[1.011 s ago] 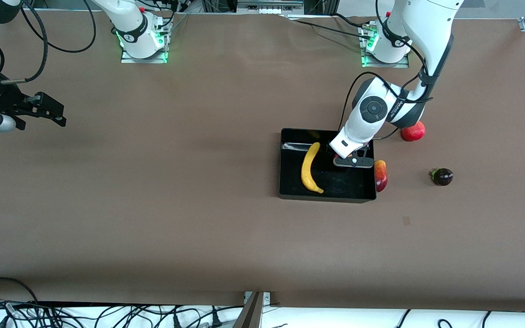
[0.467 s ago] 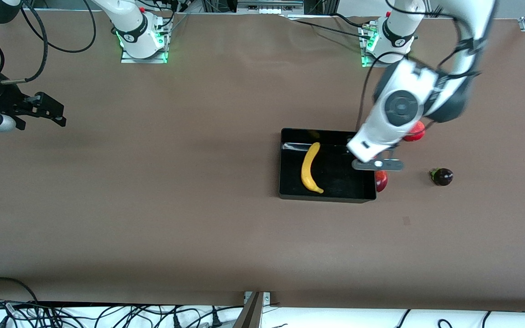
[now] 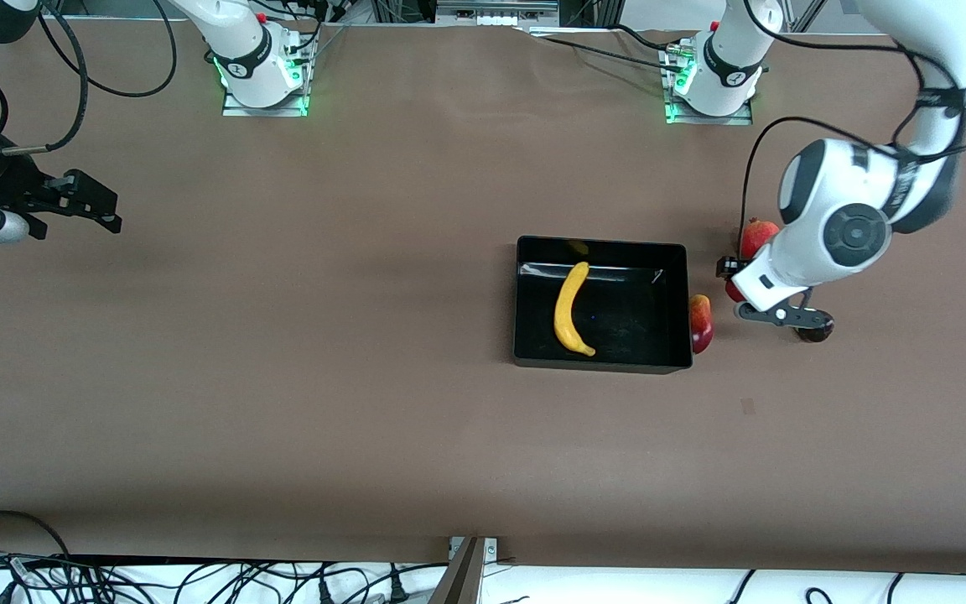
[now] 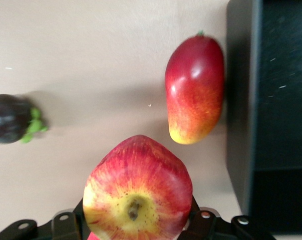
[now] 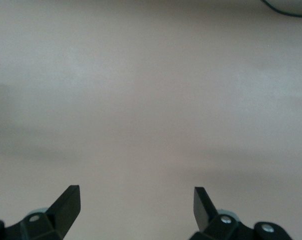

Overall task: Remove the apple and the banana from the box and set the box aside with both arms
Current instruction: 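Place the apple beside the mango outside the tray, open the left gripper, then lower the left gripper into the tray and grasp the yellow banana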

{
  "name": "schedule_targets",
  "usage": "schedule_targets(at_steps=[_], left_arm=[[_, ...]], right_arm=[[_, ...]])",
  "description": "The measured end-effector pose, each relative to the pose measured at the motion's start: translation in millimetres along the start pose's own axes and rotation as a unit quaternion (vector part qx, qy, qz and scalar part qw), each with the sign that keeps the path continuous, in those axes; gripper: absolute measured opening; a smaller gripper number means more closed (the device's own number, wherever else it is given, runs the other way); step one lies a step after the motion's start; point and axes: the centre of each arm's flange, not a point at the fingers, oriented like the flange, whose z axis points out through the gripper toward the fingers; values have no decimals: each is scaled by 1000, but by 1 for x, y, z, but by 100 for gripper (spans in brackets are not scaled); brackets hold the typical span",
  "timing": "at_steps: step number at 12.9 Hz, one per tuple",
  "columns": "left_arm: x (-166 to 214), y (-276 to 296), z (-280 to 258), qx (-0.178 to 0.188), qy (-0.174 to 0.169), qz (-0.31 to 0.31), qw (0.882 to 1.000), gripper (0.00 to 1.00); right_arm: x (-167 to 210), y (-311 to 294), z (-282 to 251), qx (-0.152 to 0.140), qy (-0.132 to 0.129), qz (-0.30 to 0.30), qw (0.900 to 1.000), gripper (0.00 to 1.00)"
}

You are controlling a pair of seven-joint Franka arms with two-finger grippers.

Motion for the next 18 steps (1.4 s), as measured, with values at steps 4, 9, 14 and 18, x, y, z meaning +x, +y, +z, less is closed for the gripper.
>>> schedule_targets(at_steps=[4, 9, 14, 18], left_arm=[[-37, 8, 76, -13, 23, 7, 1000, 70], [-33, -6, 90, -21, 37, -8, 999, 100], [2, 44, -60, -15, 58, -1, 998, 100], [30, 135, -122, -54, 51, -20, 997, 100]], right_arm=[[0, 0, 0, 0, 0, 0, 1000, 100], [0, 0, 0, 0, 0, 0, 1000, 100], [0, 0, 0, 0, 0, 0, 1000, 100], [0, 0, 0, 0, 0, 0, 1000, 100]])
